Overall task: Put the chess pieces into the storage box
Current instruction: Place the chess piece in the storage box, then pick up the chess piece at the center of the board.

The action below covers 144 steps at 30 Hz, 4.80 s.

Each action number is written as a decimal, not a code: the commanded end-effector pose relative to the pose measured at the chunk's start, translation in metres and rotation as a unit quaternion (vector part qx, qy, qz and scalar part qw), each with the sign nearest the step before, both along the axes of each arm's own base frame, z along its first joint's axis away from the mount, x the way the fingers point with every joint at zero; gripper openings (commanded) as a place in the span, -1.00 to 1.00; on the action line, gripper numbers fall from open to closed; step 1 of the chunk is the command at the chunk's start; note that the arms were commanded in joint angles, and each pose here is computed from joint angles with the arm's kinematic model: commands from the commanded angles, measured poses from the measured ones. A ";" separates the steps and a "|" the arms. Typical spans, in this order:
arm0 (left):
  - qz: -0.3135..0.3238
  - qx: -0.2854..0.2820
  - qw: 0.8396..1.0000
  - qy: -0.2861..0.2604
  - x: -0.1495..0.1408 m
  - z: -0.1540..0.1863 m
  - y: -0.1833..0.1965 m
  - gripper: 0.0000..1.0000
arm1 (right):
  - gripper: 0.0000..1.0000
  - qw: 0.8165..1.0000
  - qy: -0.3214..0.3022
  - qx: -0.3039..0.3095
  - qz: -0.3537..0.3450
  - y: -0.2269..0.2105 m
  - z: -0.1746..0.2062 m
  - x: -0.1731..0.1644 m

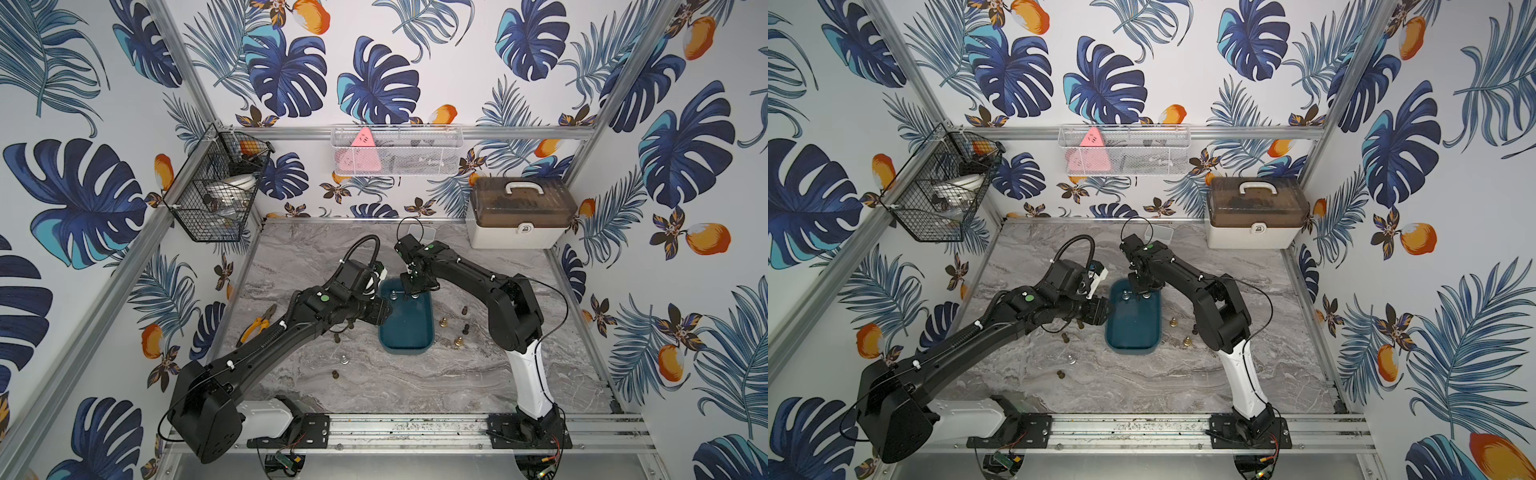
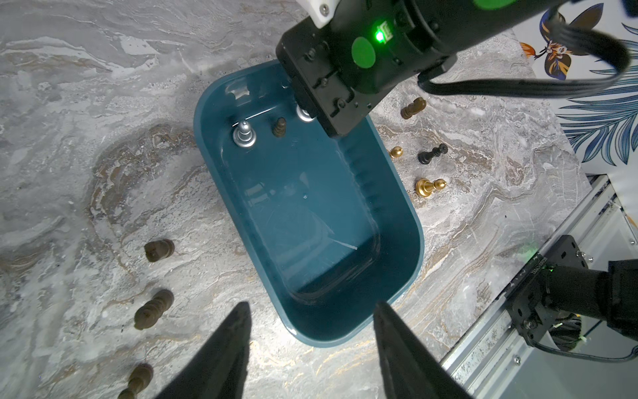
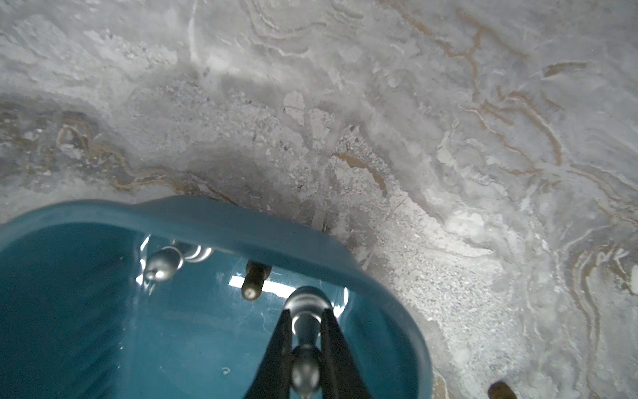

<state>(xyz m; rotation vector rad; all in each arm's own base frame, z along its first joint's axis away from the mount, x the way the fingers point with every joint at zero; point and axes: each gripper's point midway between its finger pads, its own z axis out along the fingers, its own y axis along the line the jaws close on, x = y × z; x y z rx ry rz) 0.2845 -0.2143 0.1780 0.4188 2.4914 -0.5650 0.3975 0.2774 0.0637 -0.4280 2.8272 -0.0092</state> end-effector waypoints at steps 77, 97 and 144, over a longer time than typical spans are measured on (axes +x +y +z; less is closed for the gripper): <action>0.248 0.129 0.952 0.126 0.038 -0.062 0.105 -0.02 | 0.40 0.903 -0.243 0.320 0.149 0.010 0.113 -0.088; 0.210 0.200 0.941 0.176 0.025 -0.113 0.096 -0.08 | 0.40 0.835 -0.300 0.397 0.233 0.030 0.117 -0.135; 0.211 0.239 0.930 0.181 0.026 -0.139 0.103 -0.67 | 0.41 0.839 -0.305 0.378 0.245 0.035 0.114 -0.141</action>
